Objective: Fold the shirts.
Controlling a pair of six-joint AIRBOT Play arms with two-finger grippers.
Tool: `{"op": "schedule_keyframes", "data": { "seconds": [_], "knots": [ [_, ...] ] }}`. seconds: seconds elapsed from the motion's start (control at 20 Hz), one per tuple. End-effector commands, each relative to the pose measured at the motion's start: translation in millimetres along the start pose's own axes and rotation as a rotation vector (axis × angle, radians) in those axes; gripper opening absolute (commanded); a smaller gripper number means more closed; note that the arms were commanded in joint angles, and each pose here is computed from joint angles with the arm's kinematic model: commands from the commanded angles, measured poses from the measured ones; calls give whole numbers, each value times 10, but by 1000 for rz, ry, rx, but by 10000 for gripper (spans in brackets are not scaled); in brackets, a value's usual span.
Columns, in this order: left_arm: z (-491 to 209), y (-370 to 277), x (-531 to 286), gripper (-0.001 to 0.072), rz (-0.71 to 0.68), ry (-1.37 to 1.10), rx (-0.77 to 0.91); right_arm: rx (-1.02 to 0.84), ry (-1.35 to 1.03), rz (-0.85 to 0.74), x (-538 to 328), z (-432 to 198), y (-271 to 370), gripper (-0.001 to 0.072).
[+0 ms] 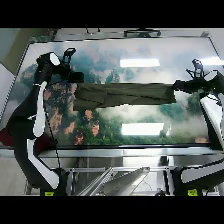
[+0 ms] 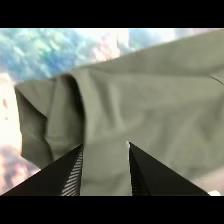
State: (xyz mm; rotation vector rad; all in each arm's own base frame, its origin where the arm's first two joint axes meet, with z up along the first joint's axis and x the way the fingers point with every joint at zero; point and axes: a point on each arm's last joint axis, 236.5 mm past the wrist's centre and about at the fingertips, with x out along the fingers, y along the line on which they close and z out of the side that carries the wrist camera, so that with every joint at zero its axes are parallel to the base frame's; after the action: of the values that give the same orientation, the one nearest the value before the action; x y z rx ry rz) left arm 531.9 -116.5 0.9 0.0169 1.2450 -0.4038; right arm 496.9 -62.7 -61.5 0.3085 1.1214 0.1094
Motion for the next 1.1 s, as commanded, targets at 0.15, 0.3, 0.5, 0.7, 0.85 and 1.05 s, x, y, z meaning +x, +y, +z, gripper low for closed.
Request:
{"op": "schedule_keyframes", "data": {
  "seconds": [0.15, 0.3, 0.5, 0.7, 0.85, 1.05],
  "knots": [
    [11, -363, -369, 295, -89, -60, -3, 77, 61, 178, 308, -168, 105, 644],
    [-84, -527, -360, 294, -104, -30, 20, 93, 130, 201, 458, -361, 99, 639],
    [-34, -912, -249, 292, -126, -44, 88, 29, 149, 319, 462, -433, 330, 271],
    [86, -1374, 171, 182, -149, -85, 153, 0, 122, 444, 271, -277, 624, 16],
    [112, -1850, 681, 142, -208, -108, 160, -4, 140, 488, -70, -136, 807, 16],
    [-131, -2464, 1311, 5, -263, -15, 231, -63, 118, 521, -748, 42, 1162, 16]
  ]
}}
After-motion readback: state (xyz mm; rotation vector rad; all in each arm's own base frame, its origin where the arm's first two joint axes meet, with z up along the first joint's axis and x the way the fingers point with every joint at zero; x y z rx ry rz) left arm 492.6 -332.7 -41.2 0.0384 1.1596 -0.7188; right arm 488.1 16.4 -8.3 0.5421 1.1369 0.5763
